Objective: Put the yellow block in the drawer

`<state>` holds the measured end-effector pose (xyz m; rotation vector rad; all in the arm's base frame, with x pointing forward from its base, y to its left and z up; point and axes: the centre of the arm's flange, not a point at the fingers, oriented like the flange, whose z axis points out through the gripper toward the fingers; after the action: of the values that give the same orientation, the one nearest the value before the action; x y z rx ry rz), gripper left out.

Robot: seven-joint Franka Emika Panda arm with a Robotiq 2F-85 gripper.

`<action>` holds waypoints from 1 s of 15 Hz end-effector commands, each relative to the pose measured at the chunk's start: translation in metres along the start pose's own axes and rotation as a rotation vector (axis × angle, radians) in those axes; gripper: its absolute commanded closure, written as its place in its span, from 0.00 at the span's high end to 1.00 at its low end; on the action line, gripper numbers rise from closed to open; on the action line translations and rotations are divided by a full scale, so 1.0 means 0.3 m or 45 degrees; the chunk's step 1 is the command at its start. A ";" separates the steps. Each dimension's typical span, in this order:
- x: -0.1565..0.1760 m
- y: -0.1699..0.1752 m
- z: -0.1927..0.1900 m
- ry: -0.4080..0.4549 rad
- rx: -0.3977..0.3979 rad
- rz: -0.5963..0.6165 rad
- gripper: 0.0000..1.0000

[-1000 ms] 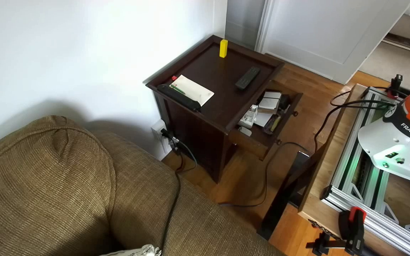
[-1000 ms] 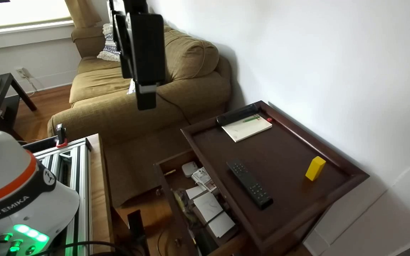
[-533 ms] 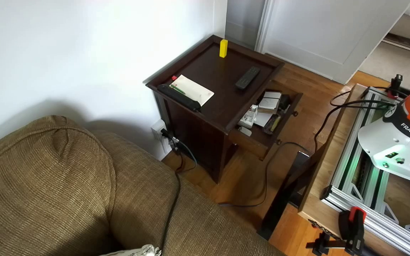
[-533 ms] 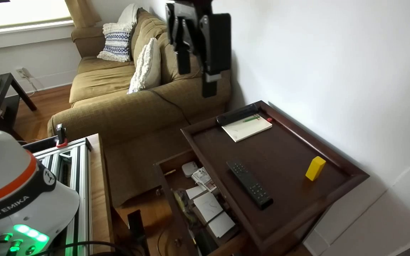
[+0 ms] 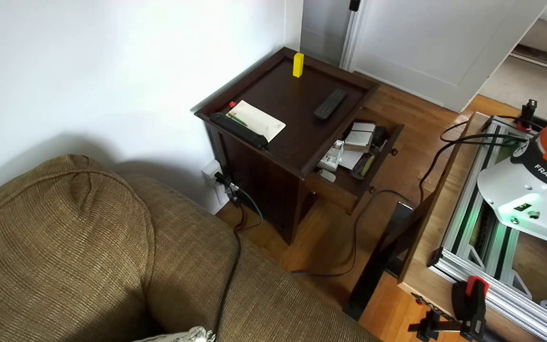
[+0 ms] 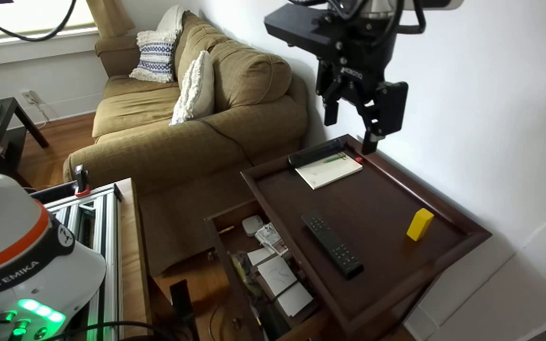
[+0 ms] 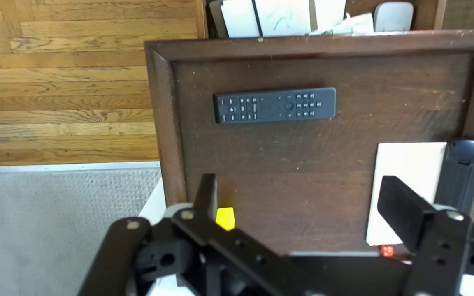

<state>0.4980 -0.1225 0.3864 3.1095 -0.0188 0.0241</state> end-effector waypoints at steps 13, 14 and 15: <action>0.457 0.204 0.402 0.063 0.009 0.120 1.00; 0.409 0.183 0.365 0.057 0.021 0.135 1.00; 0.419 0.186 0.380 0.053 0.019 0.134 1.00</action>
<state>0.6247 -0.1836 0.2759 3.1184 -0.1821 0.0923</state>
